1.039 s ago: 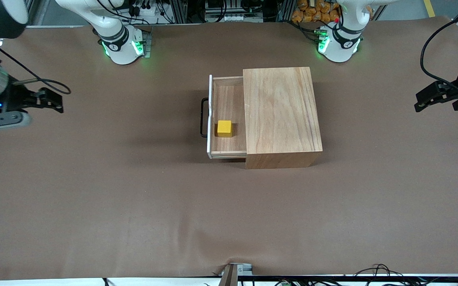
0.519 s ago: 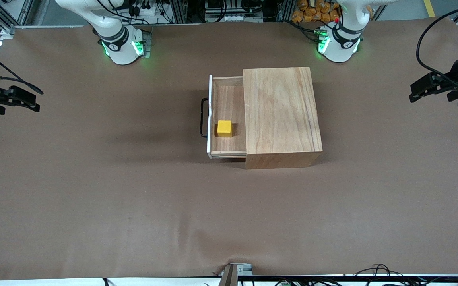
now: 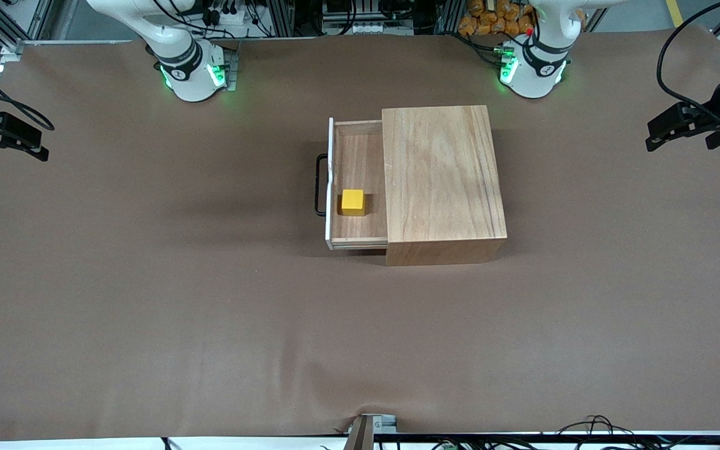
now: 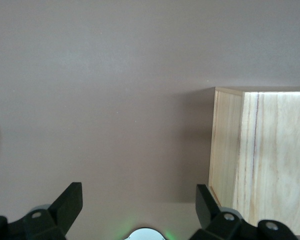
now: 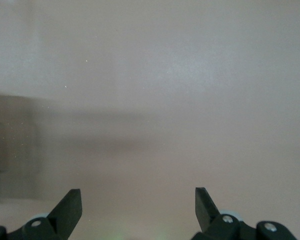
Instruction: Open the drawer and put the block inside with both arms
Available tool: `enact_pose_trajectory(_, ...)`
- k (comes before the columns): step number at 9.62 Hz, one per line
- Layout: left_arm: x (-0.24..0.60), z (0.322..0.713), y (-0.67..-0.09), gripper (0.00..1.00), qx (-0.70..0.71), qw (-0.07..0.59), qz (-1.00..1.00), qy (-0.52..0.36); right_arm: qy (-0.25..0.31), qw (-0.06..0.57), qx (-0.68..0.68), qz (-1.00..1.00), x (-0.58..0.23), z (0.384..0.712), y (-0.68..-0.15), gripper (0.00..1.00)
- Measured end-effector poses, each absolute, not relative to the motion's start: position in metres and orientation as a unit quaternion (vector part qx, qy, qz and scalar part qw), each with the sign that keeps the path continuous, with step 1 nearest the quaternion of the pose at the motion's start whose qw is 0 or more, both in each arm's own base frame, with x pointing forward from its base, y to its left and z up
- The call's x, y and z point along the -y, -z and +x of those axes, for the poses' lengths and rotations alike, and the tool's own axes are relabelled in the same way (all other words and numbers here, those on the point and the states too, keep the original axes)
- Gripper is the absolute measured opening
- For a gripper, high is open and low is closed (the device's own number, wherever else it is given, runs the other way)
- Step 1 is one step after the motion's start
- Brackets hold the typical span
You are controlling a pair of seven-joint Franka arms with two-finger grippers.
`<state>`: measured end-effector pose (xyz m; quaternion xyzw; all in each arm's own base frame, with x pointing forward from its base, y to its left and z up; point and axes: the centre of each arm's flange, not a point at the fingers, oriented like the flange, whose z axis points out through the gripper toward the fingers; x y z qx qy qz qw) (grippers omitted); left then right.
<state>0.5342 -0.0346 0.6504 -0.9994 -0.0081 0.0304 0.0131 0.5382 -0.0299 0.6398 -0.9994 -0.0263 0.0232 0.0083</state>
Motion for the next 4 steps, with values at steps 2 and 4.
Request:
enact_pose_trajectory(2,0.0318,0.5333,-0.6502,1.00,0.011,0.013,-0.999,-0.034,-0.028,0.010,0.015,-0.999,0.0295,0.5371,-0.6390,1.00)
enact_pose_trajectory(4,0.0282,0.5299,-0.6570,1.00,0.014,0.013,-0.999,-0.035,-0.031,0.010,0.014,-0.999,0.0293,0.5364,-0.6385,1.00)
